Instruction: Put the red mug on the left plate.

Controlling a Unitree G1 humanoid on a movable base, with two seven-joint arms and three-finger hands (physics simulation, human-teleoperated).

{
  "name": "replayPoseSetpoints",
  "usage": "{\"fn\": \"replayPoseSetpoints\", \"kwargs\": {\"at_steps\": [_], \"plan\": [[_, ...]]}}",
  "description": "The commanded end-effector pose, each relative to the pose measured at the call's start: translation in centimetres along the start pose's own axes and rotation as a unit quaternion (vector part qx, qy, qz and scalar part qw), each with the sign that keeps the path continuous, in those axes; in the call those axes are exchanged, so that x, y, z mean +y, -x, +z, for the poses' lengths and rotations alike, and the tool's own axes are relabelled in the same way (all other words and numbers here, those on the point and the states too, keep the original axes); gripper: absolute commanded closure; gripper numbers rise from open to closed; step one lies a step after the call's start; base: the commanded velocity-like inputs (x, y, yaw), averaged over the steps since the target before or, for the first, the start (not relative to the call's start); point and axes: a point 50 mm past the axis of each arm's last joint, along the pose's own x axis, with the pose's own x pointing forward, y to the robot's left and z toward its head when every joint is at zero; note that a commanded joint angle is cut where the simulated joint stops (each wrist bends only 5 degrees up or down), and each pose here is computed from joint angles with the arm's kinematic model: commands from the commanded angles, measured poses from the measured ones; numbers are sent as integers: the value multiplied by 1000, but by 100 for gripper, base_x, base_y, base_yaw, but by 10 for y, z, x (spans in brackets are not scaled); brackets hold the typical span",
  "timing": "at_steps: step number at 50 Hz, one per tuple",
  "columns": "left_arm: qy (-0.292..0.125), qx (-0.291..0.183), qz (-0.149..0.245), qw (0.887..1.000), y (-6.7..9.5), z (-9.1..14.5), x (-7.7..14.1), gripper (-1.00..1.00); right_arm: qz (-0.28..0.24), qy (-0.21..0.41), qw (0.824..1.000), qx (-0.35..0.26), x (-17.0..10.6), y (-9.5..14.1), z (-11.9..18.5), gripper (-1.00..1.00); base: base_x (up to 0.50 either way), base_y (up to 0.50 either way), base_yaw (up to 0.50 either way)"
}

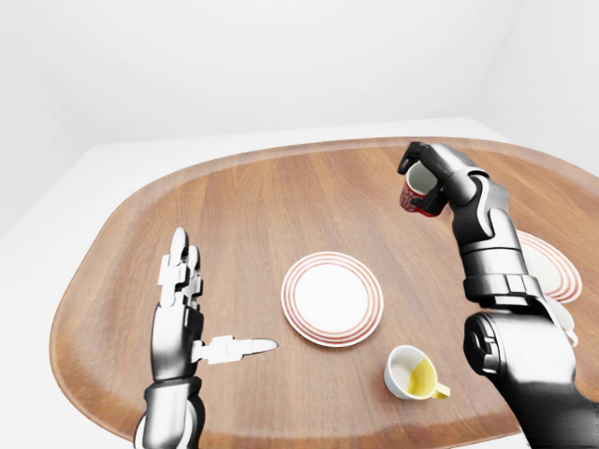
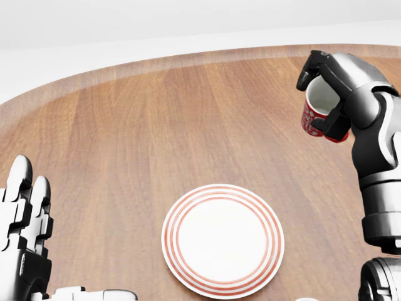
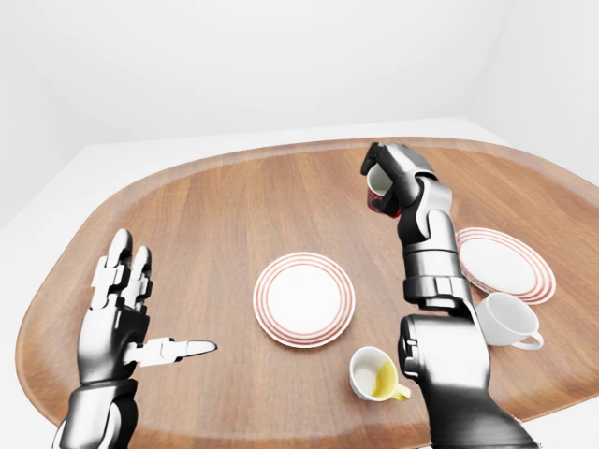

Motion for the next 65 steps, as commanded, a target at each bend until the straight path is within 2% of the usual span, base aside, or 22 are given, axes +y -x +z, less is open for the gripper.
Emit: {"fn": "replayPoseSetpoints", "kwargs": {"at_steps": [1,8,15,20,23,31,35,44,65], "plan": [[1,0,6,1000,1,-1,4,-100,-24,-97,991,-87,-9,-32,118,100,0,0,0],[1,0,6,1000,2,-1,3,-100,22,-90,991,-94,29,-30,135,100,0,0,0],[2,-1,7,1000,2,0,4,-100,70,-100,989,-84,67,-27,135,100,0,0,0],[-2,0,1,1000,1,-2,-1,-100,117,-109,984,-79,108,-18,137,100,0,0,0],[1,-1,2,1000,2,-1,2,-100,139,-107,982,-67,130,-13,131,100,0,0,0],[1,-1,3,1000,1,-1,2,-100,161,-113,980,-37,156,-7,112,100,0,0,0],[0,0,2,1000,0,-1,1,-100,184,-124,975,-13,179,1,97,100,0,0,0],[0,0,1,1000,0,-1,1,-100,211,-121,970,5,200,11,85,100,0,0,0],[5,1,6,1000,0,-3,5,-100,231,-146,961,37,226,25,73,100,0,0,0]]}}
